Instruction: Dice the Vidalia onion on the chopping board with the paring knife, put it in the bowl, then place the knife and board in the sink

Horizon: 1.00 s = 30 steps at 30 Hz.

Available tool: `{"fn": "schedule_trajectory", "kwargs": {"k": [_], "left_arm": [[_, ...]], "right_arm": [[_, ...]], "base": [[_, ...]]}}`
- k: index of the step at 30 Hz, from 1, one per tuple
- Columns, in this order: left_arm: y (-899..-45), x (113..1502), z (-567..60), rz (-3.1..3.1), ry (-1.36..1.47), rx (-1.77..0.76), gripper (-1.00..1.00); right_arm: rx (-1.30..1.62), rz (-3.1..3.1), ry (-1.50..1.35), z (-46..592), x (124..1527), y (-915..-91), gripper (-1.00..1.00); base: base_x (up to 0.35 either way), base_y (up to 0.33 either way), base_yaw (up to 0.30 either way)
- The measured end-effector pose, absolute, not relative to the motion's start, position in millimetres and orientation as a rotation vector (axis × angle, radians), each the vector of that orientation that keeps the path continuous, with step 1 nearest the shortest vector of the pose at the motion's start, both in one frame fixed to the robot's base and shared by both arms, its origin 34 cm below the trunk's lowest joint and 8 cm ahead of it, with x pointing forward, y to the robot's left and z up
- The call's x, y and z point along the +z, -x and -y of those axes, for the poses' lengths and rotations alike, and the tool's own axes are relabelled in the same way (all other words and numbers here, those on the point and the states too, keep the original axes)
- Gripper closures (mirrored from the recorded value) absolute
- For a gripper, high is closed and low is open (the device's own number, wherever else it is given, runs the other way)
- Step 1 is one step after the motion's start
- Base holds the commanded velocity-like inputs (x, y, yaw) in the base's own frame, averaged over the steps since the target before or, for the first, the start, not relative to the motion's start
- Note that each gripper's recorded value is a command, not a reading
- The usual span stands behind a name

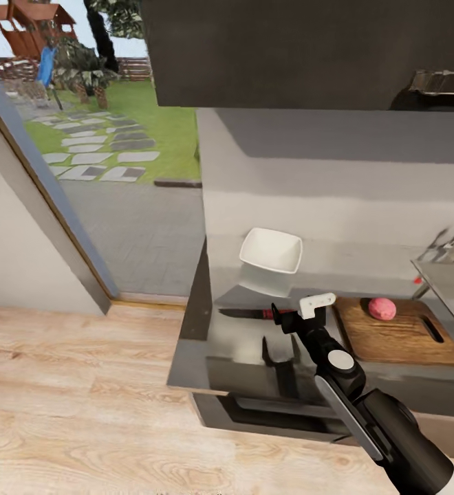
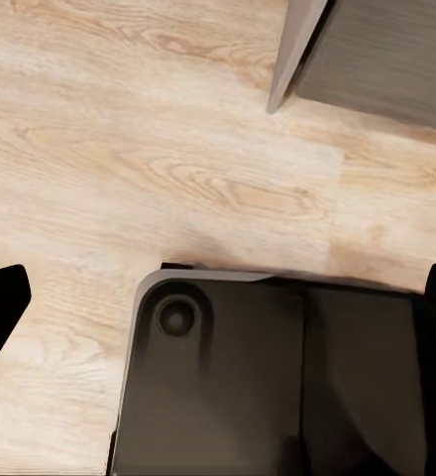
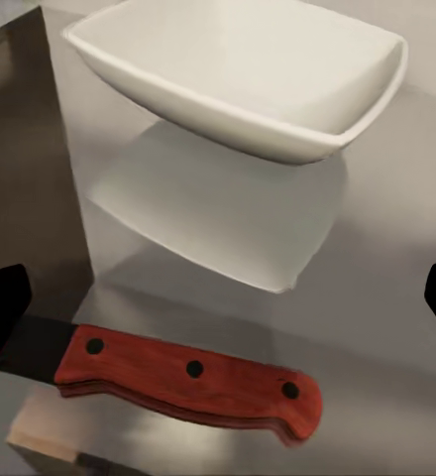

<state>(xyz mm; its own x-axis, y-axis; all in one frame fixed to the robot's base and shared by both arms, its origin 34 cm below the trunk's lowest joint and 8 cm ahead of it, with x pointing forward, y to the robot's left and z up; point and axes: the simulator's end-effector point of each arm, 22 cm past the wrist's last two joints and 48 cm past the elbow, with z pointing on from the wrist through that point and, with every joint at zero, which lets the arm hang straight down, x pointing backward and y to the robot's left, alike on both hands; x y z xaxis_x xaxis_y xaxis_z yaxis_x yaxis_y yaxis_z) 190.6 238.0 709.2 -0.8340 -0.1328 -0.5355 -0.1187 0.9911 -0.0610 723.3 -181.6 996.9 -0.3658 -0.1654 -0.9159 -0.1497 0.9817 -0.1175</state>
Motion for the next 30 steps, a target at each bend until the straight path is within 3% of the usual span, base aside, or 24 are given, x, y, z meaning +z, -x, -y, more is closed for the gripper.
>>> {"fn": "schedule_trajectory", "kwargs": {"k": [11, 22, 30], "left_arm": [[-189.1, 708.7, -238.2, -2.572, 0.178, -0.033, -1.0], [-186.1, 707.7, -238.1, -2.579, 0.179, -0.033, -1.0], [-182.6, 706.6, -236.3, -2.587, 0.182, -0.035, -1.0]], "right_arm": [[0.012, -1.972, 0.212, 179.4, 991.4, -721.9, -1.0], [0.014, -1.989, 0.209, 188.8, 986.3, -720.7, -1.0], [0.033, -2.021, 0.132, 217.0, 988.5, -729.7, -1.0]], "base": [[-0.002, -0.007, 0.262], [-0.001, -0.001, 0.018], [-0.065, -0.134, 0.0]]}}
